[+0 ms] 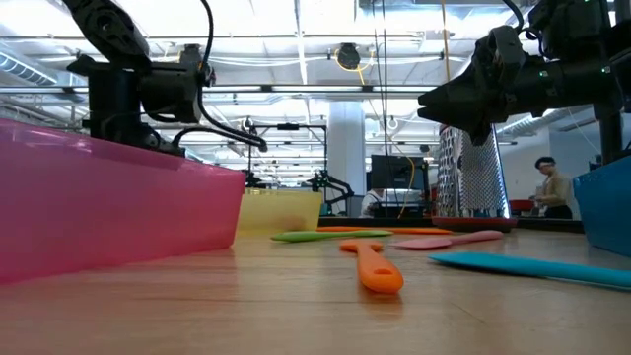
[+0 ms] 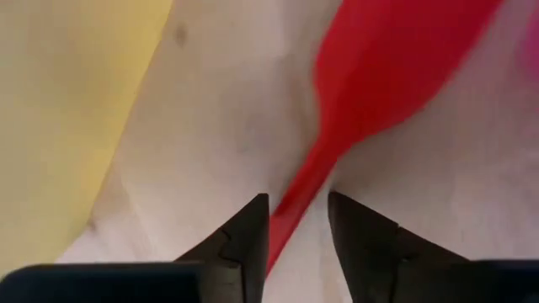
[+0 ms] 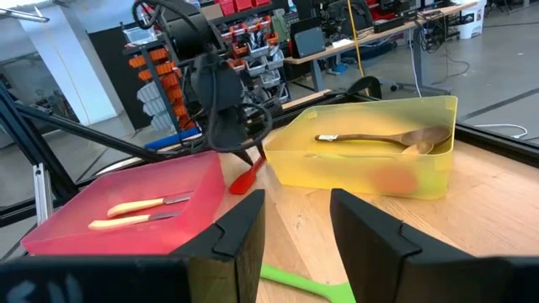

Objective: Pick & Place Kitchen Items
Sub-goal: Put the red spatula into the blue bin

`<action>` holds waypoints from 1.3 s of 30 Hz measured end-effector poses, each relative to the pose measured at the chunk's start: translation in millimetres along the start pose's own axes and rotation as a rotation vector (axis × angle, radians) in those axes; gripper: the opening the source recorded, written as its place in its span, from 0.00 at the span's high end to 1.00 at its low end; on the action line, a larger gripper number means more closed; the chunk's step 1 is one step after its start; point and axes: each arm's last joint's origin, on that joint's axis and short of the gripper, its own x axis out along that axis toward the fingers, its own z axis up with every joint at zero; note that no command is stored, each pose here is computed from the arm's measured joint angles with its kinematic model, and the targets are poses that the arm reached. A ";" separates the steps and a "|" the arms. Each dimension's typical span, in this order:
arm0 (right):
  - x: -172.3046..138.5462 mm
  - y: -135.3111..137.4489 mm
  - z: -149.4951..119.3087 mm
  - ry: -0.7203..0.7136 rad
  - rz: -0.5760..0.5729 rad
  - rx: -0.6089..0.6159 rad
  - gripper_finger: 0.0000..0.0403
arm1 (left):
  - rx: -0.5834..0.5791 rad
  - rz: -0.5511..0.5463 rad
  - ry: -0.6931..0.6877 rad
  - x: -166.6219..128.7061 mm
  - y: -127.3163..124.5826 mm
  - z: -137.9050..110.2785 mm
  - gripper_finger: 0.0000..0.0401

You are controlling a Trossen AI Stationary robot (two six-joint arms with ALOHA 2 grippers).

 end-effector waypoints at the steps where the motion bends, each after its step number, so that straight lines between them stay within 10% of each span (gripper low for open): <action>1: 0.0 0.0 0.0 0.000 0.000 0.000 0.67 | 0.011 -0.013 -0.019 -0.3 -1.5 1.9 0.66; 15: 0.0 0.0 -0.1 0.001 -0.001 -0.004 0.67 | -0.048 -0.026 -0.078 0.3 -4.2 6.0 0.97; 39: 0.0 0.0 0.0 0.000 0.000 -0.003 0.67 | -0.077 -0.071 -0.290 -14.1 -32.5 31.0 0.96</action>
